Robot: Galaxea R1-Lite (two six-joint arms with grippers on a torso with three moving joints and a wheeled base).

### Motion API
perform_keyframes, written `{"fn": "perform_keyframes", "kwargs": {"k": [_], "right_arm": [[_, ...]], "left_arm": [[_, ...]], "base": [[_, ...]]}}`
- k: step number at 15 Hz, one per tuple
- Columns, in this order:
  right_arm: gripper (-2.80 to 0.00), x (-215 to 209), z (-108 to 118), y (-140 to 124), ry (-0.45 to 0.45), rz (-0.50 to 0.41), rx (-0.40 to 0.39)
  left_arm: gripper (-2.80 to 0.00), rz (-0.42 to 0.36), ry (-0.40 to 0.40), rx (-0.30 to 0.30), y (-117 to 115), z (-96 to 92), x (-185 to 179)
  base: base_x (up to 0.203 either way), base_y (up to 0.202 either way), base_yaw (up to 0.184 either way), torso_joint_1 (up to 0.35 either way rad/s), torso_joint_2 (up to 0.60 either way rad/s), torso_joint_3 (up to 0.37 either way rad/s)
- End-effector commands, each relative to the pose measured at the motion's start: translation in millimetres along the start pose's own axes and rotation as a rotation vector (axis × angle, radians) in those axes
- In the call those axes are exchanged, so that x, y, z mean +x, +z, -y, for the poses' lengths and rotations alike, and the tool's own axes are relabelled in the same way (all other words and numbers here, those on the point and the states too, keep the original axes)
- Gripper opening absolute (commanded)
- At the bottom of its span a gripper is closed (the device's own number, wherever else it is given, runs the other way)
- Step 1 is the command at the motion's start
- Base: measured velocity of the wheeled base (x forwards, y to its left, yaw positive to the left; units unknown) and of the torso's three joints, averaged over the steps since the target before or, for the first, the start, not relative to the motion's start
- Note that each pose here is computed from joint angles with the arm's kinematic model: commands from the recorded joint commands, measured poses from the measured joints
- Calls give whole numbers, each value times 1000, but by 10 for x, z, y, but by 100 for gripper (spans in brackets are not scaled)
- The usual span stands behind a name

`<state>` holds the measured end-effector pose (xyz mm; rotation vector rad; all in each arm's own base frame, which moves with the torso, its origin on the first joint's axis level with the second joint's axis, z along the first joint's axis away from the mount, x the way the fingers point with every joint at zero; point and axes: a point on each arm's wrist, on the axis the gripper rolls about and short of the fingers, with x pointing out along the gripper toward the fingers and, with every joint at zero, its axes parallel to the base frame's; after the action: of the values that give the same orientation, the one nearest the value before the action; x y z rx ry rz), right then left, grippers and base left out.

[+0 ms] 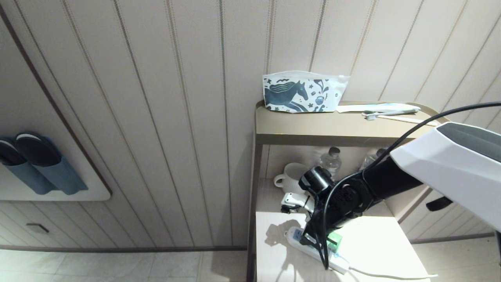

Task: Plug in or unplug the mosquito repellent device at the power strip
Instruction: Insert the plug into the socket

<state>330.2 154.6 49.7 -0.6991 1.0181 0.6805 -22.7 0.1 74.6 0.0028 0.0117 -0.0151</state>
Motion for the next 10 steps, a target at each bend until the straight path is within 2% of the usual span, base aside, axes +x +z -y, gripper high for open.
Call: {"fn": "perform_keyframes", "kwargs": {"k": [1,7,10], "right_arm": [[-280,-107,7,-6,-17,30,0],[-280,-101,75,-132,-17,6,32],[-280,-103,57,-109,-23,23,25]], "left_arm": [[-280,0,1,0,4,0,0],[-280,0,-1,0,3,0,0],[-280,-2,1,0,-2,0,2]], "base": [[0,0,0,0,0,0],[0,0,0,0,0,0],[0,0,0,0,0,0]]}}
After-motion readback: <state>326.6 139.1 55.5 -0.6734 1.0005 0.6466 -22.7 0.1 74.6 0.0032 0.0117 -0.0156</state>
